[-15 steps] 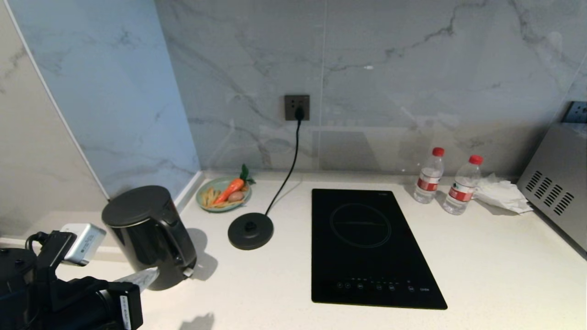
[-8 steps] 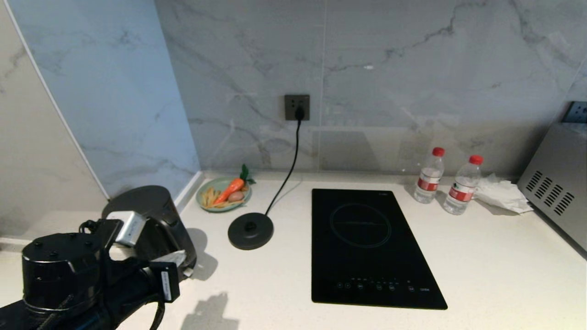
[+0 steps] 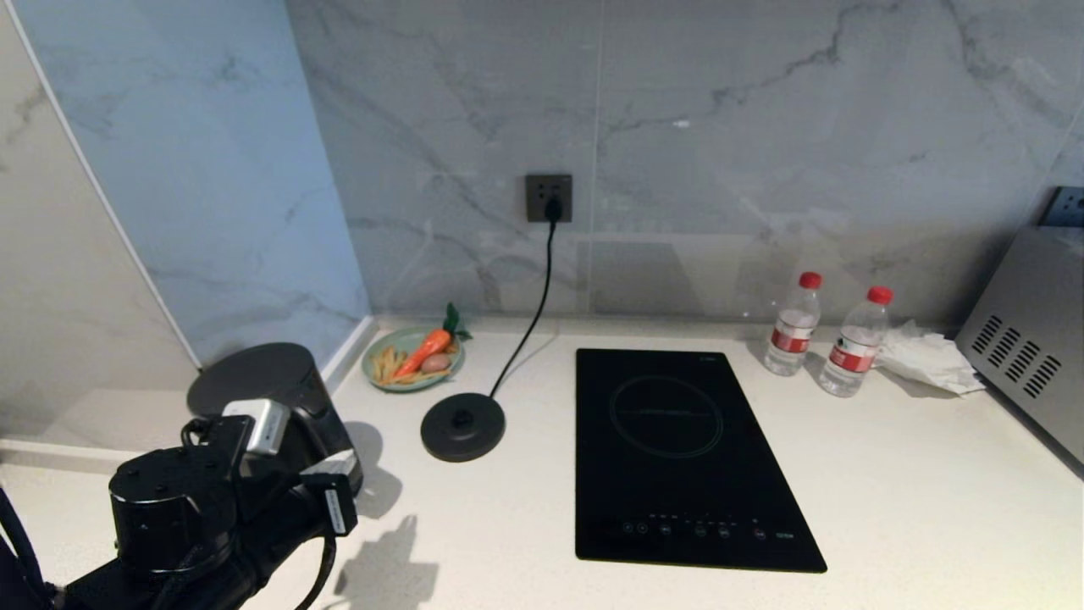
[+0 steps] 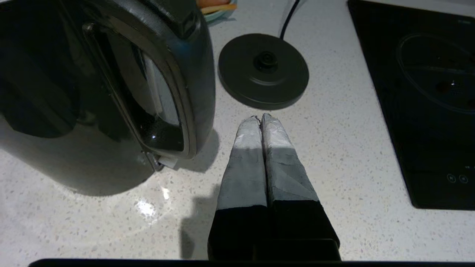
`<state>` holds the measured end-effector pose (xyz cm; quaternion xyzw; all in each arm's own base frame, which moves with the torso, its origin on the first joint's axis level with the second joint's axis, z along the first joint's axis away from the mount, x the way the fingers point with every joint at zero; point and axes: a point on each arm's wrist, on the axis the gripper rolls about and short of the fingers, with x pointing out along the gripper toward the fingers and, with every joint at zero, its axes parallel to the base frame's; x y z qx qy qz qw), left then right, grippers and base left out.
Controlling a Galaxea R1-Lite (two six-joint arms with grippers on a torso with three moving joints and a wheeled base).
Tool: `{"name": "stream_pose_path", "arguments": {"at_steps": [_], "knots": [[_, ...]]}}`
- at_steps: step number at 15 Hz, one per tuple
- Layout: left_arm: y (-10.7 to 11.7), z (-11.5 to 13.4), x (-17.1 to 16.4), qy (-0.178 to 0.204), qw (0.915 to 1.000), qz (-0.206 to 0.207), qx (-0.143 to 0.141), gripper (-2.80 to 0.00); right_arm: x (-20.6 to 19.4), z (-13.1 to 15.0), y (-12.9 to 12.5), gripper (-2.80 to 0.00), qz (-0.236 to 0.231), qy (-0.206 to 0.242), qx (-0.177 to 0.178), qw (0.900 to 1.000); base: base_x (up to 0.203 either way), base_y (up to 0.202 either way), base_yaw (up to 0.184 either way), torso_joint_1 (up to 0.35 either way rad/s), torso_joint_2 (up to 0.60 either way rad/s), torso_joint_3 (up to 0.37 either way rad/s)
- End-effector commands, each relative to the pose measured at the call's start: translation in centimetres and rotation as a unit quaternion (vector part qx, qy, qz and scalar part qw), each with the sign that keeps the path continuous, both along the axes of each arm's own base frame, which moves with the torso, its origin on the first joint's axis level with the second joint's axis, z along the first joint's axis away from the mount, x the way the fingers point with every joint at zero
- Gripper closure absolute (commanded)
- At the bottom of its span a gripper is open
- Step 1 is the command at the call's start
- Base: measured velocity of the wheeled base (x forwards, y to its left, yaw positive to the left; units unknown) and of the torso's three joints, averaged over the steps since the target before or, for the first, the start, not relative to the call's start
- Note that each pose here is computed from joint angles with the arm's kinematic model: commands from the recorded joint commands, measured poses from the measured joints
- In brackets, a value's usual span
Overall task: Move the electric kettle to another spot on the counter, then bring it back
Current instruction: Grab the kettle
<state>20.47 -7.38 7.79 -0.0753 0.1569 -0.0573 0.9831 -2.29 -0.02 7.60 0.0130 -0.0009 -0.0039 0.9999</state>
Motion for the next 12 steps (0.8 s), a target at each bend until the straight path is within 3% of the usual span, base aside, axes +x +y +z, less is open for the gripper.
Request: {"name": "stream_pose_path", "arguments": {"at_steps": [1, 2, 3, 12], "knots": [[0.34, -0.62, 0.20, 0.011, 0.9999, 0.009, 0.005, 0.00, 0.00, 0.00, 0.00, 0.00, 0.000, 0.000, 0.000, 1.000, 0.000, 0.000, 0.000, 0.000, 0.00, 0.000], [0.39, -0.64, 0.19, 0.012, 0.9999, 0.010, 0.006, 0.00, 0.00, 0.00, 0.00, 0.00, 0.000, 0.000, 0.000, 1.000, 0.000, 0.000, 0.000, 0.000, 0.00, 0.000], [0.42, -0.66, 0.13, 0.013, 0.9998, 0.009, 0.009, -2.80, 0.00, 0.00, 0.00, 0.00, 0.000, 0.000, 0.000, 1.000, 0.000, 0.000, 0.000, 0.000, 0.00, 0.000], [0.14, -0.48, 0.95, -0.003, 1.0000, 0.007, 0.003, -2.80, 0.00, 0.00, 0.00, 0.00, 0.000, 0.000, 0.000, 1.000, 0.000, 0.000, 0.000, 0.000, 0.00, 0.000]]}}
